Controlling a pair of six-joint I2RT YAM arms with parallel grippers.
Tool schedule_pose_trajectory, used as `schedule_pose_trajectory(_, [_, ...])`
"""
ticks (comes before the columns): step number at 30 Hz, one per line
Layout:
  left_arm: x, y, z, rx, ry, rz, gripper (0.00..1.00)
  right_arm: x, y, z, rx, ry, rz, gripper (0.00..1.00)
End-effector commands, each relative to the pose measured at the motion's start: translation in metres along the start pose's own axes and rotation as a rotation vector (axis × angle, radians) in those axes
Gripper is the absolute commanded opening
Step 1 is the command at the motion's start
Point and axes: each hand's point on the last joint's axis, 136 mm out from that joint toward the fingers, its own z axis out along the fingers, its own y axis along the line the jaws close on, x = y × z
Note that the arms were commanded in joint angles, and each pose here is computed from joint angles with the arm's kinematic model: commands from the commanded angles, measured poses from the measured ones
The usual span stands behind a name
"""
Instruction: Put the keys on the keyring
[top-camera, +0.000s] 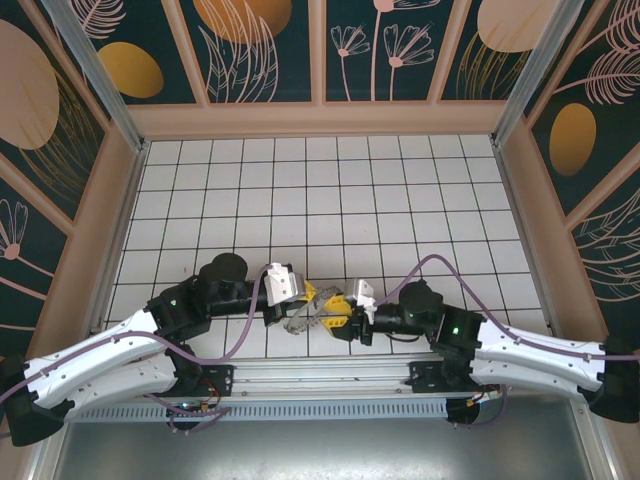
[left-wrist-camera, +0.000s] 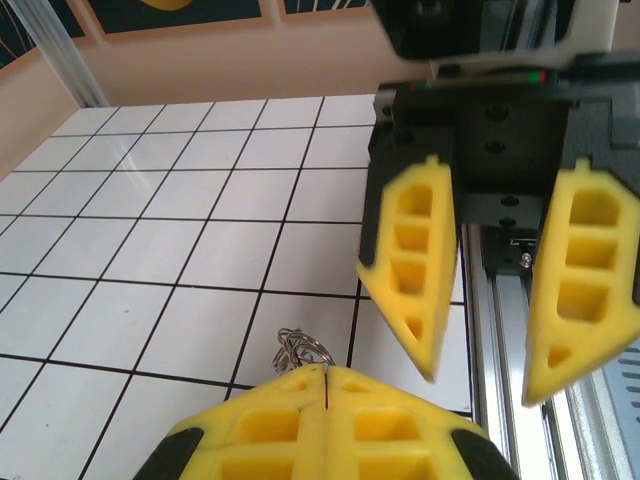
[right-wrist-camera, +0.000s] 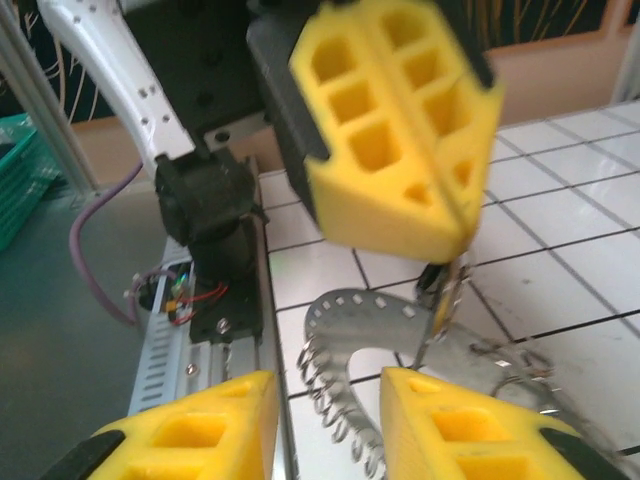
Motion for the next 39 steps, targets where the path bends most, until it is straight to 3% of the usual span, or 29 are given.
schedule_pose_trajectory(1, [-0.010,0.001,0.000,-0.004,-0.044,0.029,0.00,-0.012,-0.017,-0.008,0.110,-0.049,0.002,0.39])
schedule_pose_trajectory(9, [-0.008,-0.012,0.000,0.074,-0.022,0.024,0.00,-0.001,-0.033,-0.009,0.197,0.027,-0.016,0.66])
schedule_pose_trajectory(14, [-0.011,-0.018,-0.004,0.114,-0.020,0.029,0.00,0.010,-0.047,-0.004,0.267,0.087,-0.013,0.68])
schedule_pose_trajectory(23, [-0.005,-0.028,-0.006,0.172,0.014,0.028,0.00,0.015,-0.040,0.004,0.208,0.099,-0.034,0.70])
schedule_pose_trajectory(32, [-0.010,-0.033,-0.009,0.193,-0.005,0.036,0.00,0.027,-0.026,0.024,0.092,0.154,-0.070,0.65])
schedule_pose_trajectory(39, [-0.011,-0.034,-0.010,0.200,-0.010,0.041,0.00,0.018,-0.019,0.025,0.052,0.101,-0.102,0.46])
